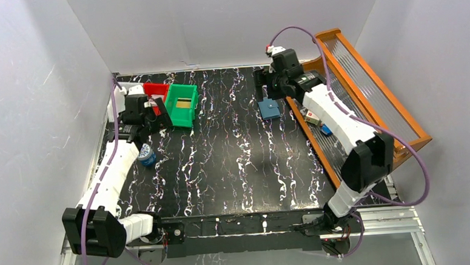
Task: Take the credit cards out of the card holder
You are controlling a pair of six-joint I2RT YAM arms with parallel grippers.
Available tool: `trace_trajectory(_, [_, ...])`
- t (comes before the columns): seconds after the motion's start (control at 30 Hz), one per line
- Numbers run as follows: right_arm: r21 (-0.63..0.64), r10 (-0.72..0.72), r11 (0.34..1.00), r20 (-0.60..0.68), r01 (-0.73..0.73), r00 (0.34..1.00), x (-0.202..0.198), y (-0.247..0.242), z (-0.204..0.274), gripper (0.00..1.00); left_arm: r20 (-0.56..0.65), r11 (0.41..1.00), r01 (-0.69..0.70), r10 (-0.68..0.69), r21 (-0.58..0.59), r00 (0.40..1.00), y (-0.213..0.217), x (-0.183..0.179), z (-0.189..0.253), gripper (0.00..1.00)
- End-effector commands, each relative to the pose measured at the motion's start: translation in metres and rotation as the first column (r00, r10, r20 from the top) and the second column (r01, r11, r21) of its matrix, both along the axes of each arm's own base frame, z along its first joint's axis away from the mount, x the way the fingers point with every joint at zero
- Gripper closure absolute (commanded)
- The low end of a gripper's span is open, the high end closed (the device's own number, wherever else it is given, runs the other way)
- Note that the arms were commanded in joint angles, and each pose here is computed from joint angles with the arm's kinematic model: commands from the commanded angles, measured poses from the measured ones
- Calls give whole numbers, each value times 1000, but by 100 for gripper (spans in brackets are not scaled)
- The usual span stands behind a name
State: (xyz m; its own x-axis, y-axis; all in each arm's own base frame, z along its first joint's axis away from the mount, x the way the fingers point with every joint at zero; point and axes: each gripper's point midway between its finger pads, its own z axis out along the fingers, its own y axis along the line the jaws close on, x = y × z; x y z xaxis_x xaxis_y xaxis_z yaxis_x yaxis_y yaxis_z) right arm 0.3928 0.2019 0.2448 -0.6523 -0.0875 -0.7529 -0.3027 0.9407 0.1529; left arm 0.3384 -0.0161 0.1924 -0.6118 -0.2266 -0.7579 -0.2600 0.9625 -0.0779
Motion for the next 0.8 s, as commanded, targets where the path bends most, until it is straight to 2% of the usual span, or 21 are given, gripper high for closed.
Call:
trace_trajectory(0.0, [-63, -56, 997, -86, 50, 995, 11, 0, -46, 2, 88, 992, -26, 37, -121, 995, -6, -6, 5, 2])
trace_trajectory(0.23, [-87, -123, 990, -223, 106, 967, 33, -6, -121, 2, 117, 963, 31, 0, -267, 993, -29, -11, -8, 2])
trace_trajectory(0.37, [-153, -149, 982, -277, 110, 949, 43, -16, -155, 2, 115, 945, 60, -24, -320, 993, -39, -10, -10, 2])
trace_trajectory(0.77, [-209, -249, 960, -321, 188, 914, 74, -68, -195, 2, 125, 918, 116, -73, -379, 989, -54, -6, -8, 2])
